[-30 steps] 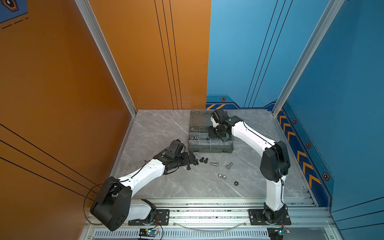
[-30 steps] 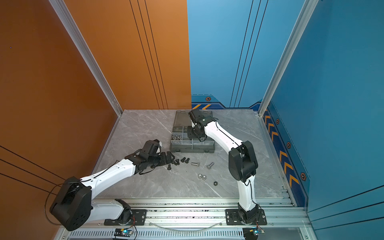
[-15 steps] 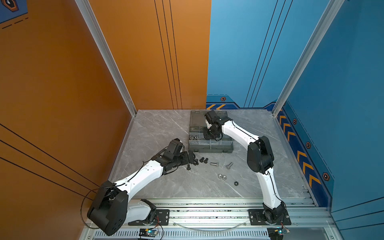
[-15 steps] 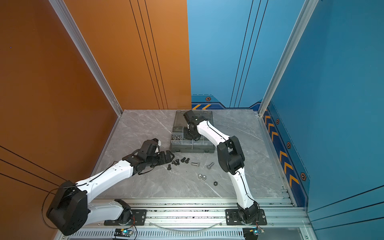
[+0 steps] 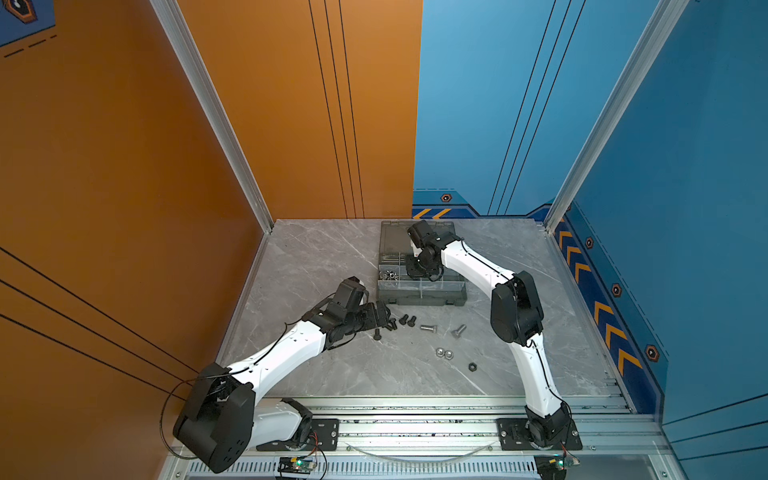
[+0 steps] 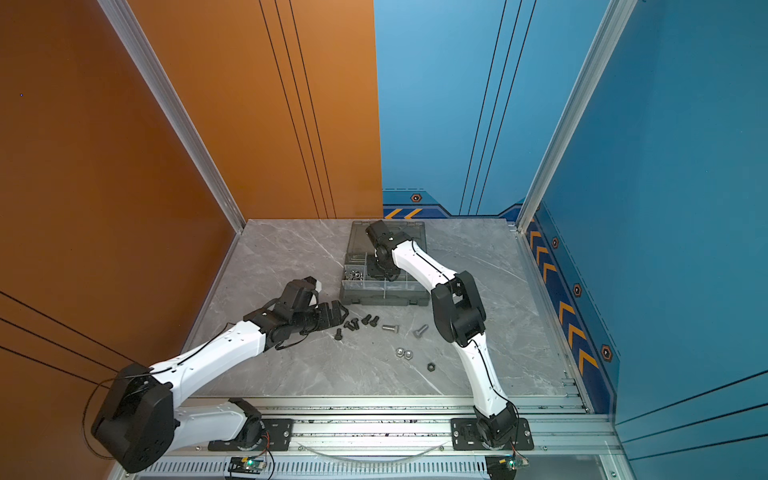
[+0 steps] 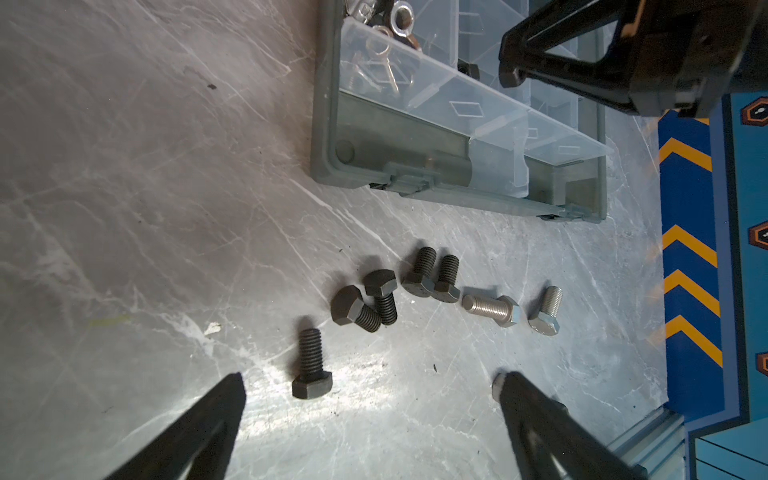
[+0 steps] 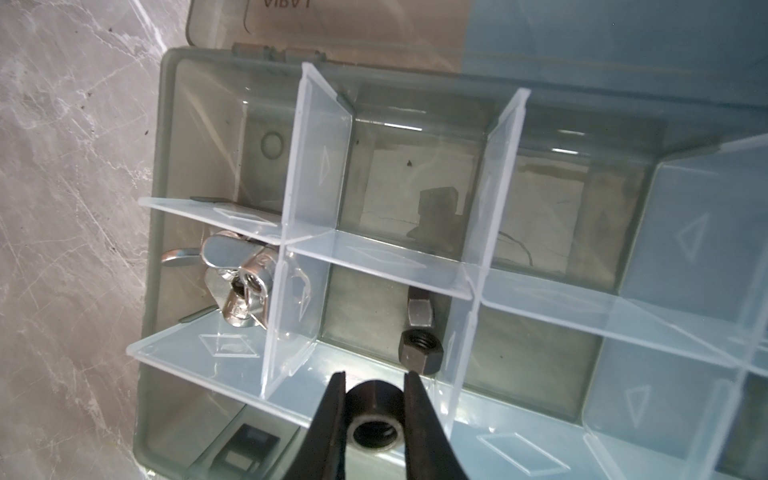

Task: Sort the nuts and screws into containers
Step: 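Open the right gripper to drop the hex nut into the compartment, then move the open right gripper back and lower it toward the last black hex nut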

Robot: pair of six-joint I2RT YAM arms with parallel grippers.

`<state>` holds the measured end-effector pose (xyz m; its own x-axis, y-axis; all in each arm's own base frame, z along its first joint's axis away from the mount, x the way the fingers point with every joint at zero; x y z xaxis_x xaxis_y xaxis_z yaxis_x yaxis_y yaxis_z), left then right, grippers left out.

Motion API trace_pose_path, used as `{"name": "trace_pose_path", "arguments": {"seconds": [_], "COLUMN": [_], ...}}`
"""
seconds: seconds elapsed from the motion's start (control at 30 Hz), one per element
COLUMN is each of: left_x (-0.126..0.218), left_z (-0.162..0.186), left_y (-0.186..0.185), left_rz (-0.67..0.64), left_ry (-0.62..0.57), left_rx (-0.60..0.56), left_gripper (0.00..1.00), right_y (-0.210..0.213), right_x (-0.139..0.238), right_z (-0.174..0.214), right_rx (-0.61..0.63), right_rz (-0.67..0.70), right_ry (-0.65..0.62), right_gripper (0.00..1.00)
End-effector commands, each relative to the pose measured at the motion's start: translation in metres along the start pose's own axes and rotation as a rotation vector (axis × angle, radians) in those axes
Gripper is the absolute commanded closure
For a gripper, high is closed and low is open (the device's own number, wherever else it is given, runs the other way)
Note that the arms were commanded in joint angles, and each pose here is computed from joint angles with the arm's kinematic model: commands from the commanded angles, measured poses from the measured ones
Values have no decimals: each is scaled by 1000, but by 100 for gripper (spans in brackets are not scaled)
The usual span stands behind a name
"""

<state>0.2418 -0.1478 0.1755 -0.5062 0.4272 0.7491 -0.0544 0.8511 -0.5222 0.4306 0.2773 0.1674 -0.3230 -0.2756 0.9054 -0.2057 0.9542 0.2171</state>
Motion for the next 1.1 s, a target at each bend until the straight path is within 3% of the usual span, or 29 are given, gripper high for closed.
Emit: {"name": "trace_pose_path", "arguments": {"seconds": [0.0, 0.13, 0.23, 0.47, 0.67, 1.07], "left_x": [4, 6, 8, 10, 8, 3], "left_z": [5, 5, 5, 6, 5, 2], "left_y": [4, 6, 6, 8, 7, 4], "left_rz": [-16, -21, -20, -23, -20, -17], "left_ry": [2, -7, -17, -24, -24, -19], "left_rx": [3, 7, 9, 13, 17, 16], "left_gripper": [2, 2, 2, 2, 2, 2], "right_y": [-3, -4, -4, -6, -16, -62], "right_x": [-1, 1, 9, 53, 95, 129], "right_z": [-2, -4, -7, -11, 13, 124], "right_rx": [2, 5, 10, 44, 65, -13], "right_rz": [28, 25, 28, 34, 52, 101], "right_ry": [10, 12, 7, -40, -49, 88], "right_gripper": [84, 64, 57, 52, 50, 46]}}
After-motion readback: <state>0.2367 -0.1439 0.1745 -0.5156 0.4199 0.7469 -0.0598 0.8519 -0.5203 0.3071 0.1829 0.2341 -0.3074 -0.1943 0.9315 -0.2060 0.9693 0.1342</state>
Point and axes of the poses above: each gripper's point midway between its finger pads, its own x axis back along the fingers, its own y axis along the line the jaws close on, z = x × y, the point moved 9 cm from there along x, back along the fingers, and after that the axes turned 2 degrees about x, right-handed, at the moved point
